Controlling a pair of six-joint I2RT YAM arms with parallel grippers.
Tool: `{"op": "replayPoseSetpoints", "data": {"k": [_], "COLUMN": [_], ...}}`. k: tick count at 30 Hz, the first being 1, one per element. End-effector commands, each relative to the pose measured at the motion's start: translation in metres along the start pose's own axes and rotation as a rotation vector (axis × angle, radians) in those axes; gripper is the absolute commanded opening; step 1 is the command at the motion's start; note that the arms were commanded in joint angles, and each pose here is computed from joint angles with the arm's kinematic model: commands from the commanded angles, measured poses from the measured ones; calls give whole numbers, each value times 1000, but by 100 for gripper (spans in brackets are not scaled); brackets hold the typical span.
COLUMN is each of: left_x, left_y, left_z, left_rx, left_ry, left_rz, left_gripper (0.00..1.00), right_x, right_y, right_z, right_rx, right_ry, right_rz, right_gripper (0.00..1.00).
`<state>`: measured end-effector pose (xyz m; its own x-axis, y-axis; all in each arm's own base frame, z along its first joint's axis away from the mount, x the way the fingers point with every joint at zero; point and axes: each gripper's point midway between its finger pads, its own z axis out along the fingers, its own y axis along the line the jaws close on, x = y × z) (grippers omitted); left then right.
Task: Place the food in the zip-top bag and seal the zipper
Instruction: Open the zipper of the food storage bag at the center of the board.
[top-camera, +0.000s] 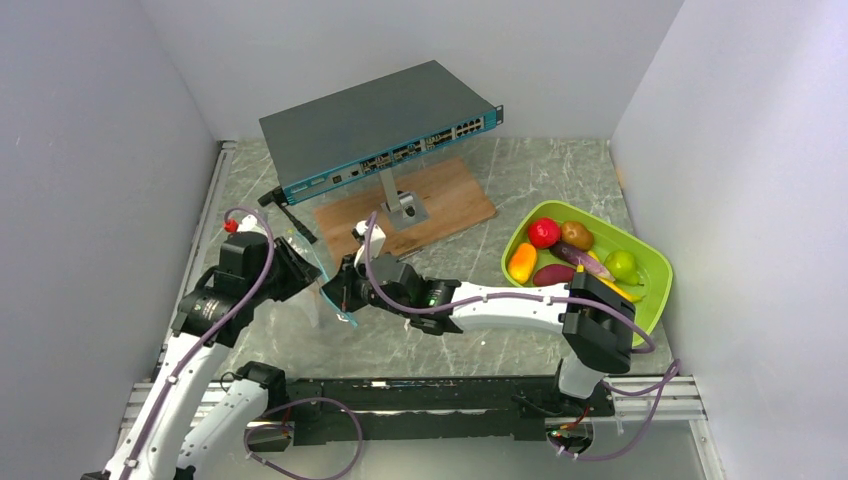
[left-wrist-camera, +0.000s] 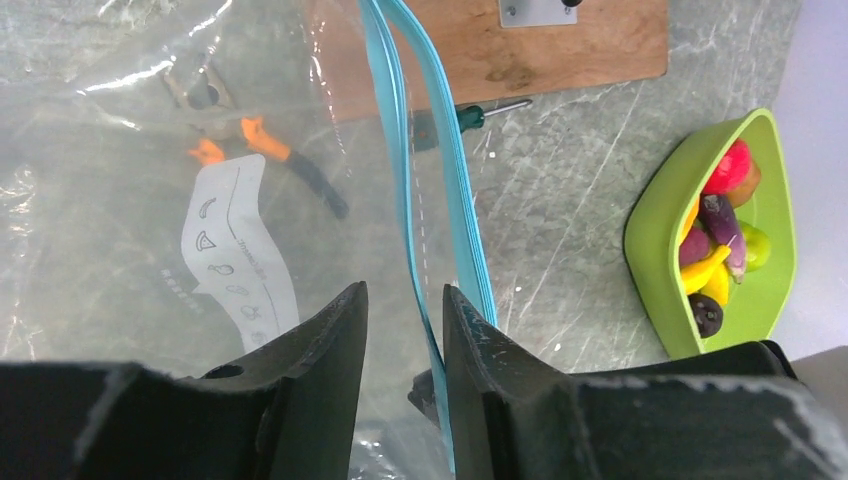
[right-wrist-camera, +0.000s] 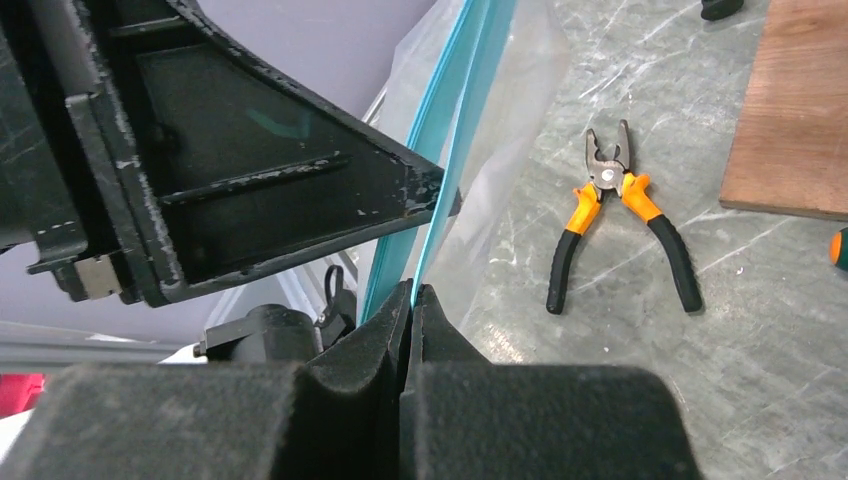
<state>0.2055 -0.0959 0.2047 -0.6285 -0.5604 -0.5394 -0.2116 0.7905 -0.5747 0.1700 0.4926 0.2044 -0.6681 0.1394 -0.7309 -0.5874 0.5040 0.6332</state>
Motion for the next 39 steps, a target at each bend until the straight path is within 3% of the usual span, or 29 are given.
{"op": "replayPoseSetpoints", "data": {"k": [1, 9, 11, 18, 22, 26, 31, 35, 39], "left_x": [-6, -4, -3, 6, 16, 26, 29, 32, 35], "left_y": [-3, 8, 9, 13, 10, 1, -15, -20, -19], "left_z": [2, -4, -5, -5, 1, 9, 13, 22, 32], "left_rx": [17, 13, 27, 35, 79, 174, 266, 305, 306], "left_ry": [-26, -48, -55, -14, 31, 56, 92, 114, 134], "left_rz": [47, 168, 196, 267, 309, 357, 444, 480, 487], "left_gripper": [38, 14, 0, 0, 0, 0, 0, 0, 0], "right_x": [-35, -30, -27, -17, -7, 6, 8, -3, -19], "right_y": [32, 20, 18, -46, -64, -67, -64, -57, -59], "right_z": [-9, -7, -8, -27, -34, -31, -38, -45, -61], "right_rx": [-60, -11, -4, 237, 253, 237, 202, 179, 214], "right_ry": [-98, -94, -94, -150, -150, -66, -16, 43, 65], "right_rz": [-16, -3, 5, 43, -28, -135, -252, -342, -400], "right_gripper": [0, 0, 0, 0, 0, 0, 15, 40, 54]}}
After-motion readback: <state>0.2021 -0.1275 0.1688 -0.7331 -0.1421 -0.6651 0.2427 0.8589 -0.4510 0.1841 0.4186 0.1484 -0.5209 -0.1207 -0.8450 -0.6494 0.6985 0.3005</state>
